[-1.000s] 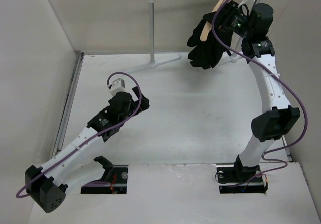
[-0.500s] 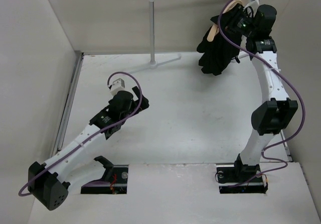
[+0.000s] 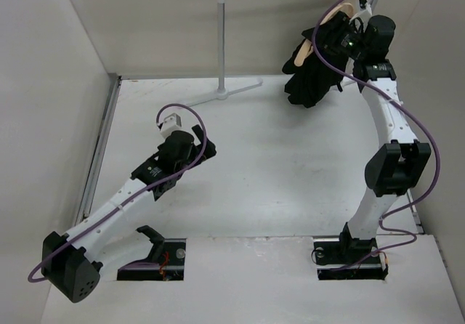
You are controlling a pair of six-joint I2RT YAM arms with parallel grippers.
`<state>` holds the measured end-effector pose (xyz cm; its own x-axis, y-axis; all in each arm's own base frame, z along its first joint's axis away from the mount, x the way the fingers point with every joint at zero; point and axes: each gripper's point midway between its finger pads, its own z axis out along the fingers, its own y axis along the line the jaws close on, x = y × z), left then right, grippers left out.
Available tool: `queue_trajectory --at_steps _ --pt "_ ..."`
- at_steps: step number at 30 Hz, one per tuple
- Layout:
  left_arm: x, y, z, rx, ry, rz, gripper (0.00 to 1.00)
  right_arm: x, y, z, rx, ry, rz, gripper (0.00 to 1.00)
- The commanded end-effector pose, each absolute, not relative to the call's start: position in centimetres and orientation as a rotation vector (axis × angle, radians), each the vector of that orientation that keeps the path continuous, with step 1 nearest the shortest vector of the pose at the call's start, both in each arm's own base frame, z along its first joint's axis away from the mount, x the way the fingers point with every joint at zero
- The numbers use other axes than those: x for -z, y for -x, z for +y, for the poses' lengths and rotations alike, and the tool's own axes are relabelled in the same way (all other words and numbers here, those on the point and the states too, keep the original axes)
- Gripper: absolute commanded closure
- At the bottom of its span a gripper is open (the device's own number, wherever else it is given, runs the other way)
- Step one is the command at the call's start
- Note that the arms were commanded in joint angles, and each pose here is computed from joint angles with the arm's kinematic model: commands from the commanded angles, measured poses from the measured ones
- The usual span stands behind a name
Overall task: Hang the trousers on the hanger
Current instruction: Place the hanger at the clothesline, then reset both arms
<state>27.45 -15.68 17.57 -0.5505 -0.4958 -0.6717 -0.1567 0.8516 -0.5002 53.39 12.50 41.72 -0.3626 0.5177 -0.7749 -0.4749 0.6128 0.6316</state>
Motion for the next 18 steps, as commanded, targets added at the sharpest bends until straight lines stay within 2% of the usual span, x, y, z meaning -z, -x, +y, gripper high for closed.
queue_trajectory --at_steps 1,11,18 --pt "-19.4 -28.2 -15.6 0.51 0.498 2.09 0.0 -45.4 -52.2 11.5 -0.957 0.002 1.525 0.31" --pt "-19.9 -28.6 -15.1 0.518 0.518 2.08 0.0 -47.7 -49.7 10.5 -0.912 -0.023 1.482 0.01" --pt "-21.5 -29.8 -14.5 0.533 0.536 2.054 0.0 -47.9 -46.7 9.9 -0.884 -0.074 1.477 0.0"
